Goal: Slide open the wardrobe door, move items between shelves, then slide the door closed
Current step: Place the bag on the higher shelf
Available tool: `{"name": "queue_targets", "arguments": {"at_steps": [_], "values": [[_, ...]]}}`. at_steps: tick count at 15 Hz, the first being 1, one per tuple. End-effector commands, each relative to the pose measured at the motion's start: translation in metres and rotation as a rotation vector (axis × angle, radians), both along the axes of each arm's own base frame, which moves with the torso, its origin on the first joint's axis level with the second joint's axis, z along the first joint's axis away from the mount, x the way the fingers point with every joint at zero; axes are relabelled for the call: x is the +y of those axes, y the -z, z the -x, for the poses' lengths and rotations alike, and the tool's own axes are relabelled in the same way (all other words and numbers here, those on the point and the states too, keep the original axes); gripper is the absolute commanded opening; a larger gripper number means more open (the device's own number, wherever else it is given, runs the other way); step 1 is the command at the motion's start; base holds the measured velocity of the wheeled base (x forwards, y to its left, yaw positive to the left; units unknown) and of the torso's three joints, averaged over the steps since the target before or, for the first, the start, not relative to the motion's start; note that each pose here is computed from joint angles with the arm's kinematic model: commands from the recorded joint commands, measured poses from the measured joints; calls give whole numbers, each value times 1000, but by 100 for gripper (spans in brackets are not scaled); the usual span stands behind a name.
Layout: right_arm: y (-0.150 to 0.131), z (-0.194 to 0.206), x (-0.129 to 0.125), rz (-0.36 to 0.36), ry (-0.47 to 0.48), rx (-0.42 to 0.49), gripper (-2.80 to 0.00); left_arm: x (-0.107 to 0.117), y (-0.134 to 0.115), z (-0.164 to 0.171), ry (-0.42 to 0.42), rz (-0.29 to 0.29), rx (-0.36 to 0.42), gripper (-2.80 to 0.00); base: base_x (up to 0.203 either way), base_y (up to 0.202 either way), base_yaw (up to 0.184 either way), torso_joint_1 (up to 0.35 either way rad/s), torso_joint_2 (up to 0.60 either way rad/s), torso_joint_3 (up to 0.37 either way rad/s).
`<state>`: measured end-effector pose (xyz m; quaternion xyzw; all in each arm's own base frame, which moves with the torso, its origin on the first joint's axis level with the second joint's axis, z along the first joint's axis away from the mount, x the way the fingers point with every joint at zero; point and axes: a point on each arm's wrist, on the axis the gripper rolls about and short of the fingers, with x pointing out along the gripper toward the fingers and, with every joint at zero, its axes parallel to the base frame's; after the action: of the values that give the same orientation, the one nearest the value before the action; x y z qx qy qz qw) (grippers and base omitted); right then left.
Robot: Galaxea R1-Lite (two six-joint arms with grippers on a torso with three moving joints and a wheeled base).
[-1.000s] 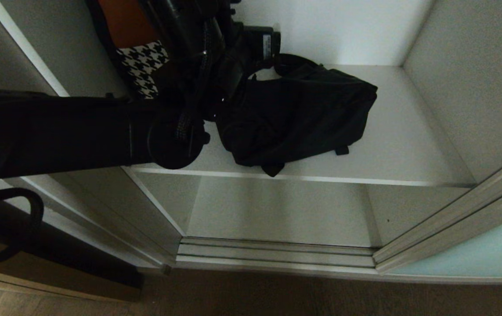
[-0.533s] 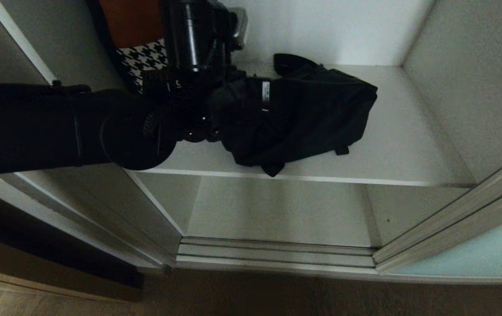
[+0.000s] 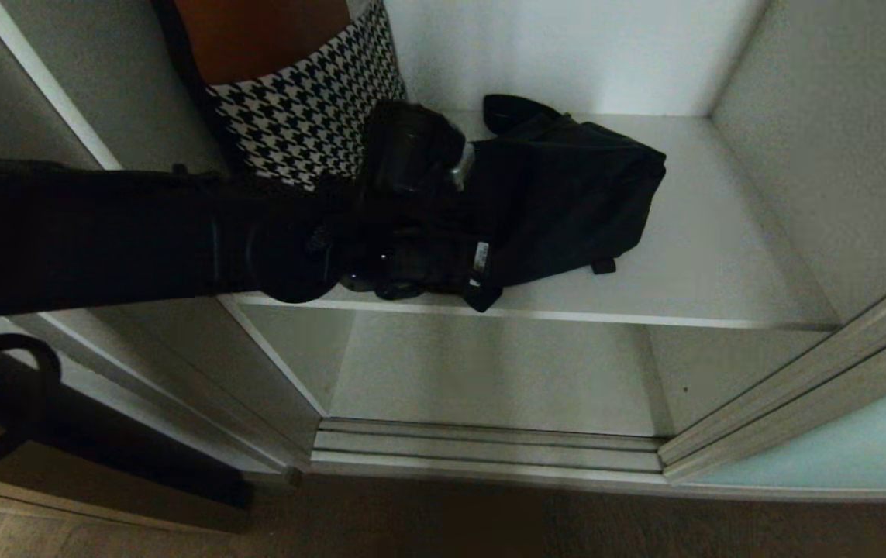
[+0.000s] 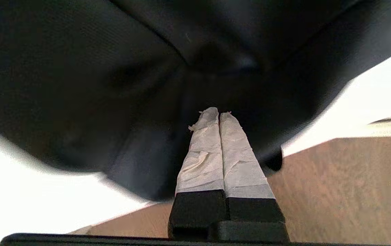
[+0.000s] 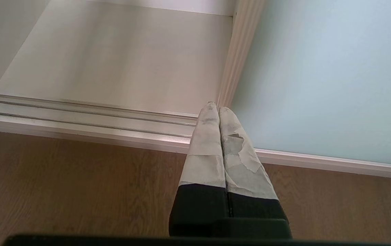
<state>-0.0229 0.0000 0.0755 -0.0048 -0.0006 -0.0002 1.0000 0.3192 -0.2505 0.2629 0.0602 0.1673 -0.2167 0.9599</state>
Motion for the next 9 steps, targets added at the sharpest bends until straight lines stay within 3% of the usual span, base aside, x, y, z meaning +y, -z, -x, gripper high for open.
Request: {"name": "queue_targets", "arguments": {"at_steps": [1, 6, 7, 9], "values": [[0, 0, 0, 0, 0, 0, -280, -15, 29, -20, -6, -19, 47, -280, 0, 0, 0, 0, 0, 0], [0, 0, 0, 1, 0, 1, -280, -33, 47, -51, -50, 35, 48, -280, 0, 0, 0, 0, 0, 0], [0, 0, 0, 0, 0, -2, -280, -33, 46, -57, -75, 53, 26, -280, 0, 0, 0, 0, 0, 0], [0, 0, 0, 0, 0, 0, -280, -31, 32, -66, -128, 139, -122, -280, 0, 0, 0, 0, 0, 0]]}}
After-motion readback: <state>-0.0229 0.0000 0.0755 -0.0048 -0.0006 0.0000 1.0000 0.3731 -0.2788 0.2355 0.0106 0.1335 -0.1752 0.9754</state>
